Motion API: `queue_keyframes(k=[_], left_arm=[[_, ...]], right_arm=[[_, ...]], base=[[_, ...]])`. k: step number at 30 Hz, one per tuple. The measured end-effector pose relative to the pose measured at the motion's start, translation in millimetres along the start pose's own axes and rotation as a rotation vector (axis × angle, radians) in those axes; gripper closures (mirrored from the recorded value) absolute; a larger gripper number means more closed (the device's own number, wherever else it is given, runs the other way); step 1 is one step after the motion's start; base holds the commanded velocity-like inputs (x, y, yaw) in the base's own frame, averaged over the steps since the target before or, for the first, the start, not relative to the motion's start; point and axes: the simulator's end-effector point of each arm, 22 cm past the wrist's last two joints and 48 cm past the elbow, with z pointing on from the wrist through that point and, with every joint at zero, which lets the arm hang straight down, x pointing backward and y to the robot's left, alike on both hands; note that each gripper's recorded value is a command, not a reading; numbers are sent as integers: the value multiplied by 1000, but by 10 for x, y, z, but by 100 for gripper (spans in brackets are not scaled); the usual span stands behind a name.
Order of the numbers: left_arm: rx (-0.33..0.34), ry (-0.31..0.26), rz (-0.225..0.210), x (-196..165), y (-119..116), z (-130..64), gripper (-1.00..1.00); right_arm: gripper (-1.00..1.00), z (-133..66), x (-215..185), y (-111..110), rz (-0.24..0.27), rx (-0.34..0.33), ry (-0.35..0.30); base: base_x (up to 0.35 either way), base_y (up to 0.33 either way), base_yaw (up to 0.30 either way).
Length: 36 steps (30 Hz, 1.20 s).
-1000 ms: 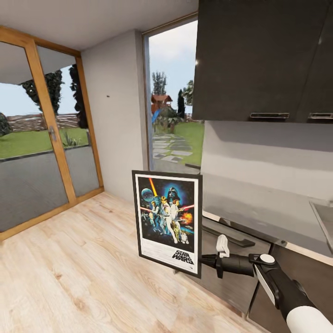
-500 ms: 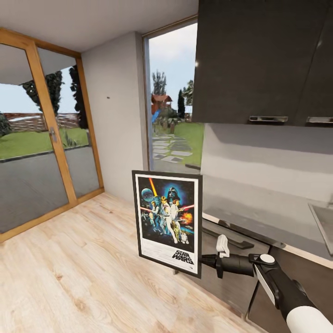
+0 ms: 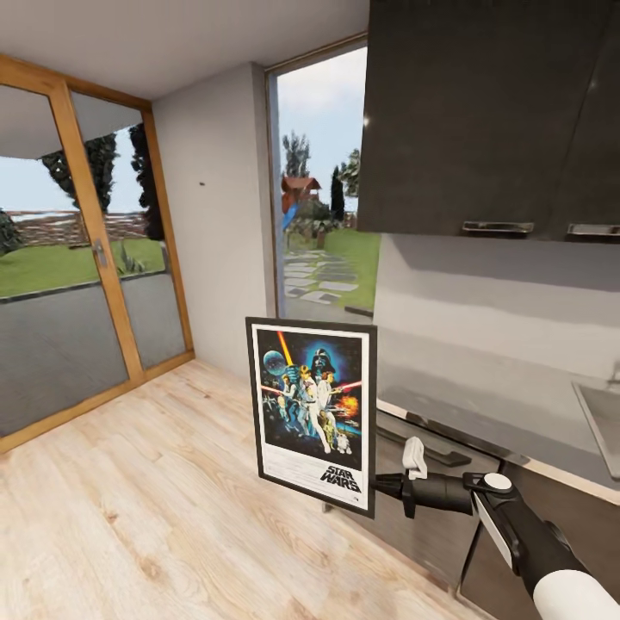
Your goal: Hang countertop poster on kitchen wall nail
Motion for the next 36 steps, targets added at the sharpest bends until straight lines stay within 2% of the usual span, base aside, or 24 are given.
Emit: queue_keyframes(k=[36], left_arm=[[0,0,1,-144,57,-318,-100]], right_arm=[[100,-135,-275,163,2,0,1]], base=[[0,0,0]])
